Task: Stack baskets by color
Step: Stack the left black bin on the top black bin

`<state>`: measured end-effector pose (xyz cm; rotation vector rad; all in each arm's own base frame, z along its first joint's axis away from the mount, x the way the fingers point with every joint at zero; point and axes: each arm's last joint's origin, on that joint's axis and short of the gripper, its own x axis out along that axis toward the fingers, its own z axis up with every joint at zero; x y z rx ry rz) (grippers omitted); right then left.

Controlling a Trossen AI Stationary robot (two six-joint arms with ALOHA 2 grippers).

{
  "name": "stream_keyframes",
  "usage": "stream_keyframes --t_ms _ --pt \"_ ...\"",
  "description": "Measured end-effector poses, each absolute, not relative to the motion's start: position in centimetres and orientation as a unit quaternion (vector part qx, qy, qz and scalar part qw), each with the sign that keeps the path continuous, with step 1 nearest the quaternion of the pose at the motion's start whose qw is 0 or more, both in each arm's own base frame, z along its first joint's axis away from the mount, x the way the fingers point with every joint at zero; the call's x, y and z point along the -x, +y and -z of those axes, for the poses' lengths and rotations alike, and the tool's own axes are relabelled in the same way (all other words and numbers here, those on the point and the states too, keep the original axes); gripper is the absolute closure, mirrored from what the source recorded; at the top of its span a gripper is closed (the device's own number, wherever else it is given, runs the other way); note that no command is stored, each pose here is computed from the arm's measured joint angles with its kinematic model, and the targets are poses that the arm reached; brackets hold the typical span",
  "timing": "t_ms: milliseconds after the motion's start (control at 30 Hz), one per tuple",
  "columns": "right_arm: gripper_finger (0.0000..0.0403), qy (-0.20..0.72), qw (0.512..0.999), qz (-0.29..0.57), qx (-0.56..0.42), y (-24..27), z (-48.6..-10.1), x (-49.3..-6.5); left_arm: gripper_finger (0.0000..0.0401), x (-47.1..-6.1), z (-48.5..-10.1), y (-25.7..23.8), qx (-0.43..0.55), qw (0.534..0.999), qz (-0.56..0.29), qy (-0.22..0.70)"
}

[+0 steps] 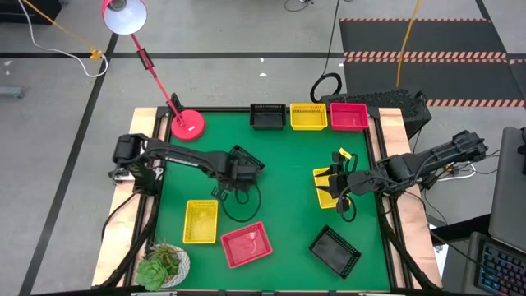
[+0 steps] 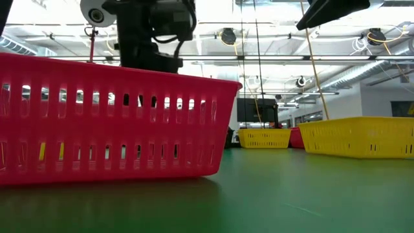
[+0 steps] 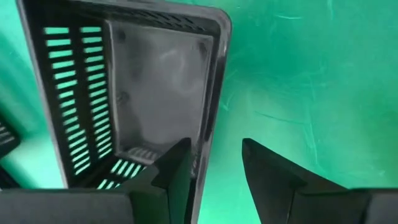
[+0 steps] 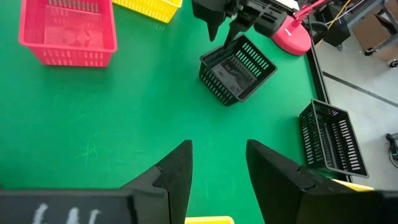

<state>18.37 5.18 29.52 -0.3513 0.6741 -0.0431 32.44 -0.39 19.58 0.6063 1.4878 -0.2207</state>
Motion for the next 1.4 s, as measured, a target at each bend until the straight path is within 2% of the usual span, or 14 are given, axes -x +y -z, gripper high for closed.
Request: stream_keyframes --t_ms 300,733,1167,1267,1400 --pt "0.0260 0.329 0.929 0.021 0.171 5.2 -29.5 -18.4 0.0284 -32.6 -19.1 0.3 -0.266 0.695 0.092 0.661" --pt "0.0260 0.329 0.928 0.021 0.171 5.2 -29.5 -18.4 0.0295 -32.1 -16.9 0.6 -0.264 0.707 0.084 0.651" --pt "0.0260 0.329 0.928 0.021 0.172 5.2 -29.5 -18.4 0.0350 -32.1 -16.9 0.5 -0.257 0.709 0.077 0.652" --pt "0.0260 0.329 0.928 0.021 0.172 5.2 -29.5 -18.4 0.0347 -32.1 -16.9 0.5 -0.247 0.713 0.070 0.652" --pt "0.0260 0.329 0.928 0.021 0.172 5.2 -29.5 -18.4 0.0322 -32.1 -16.9 0.5 -0.242 0.715 0.068 0.652"
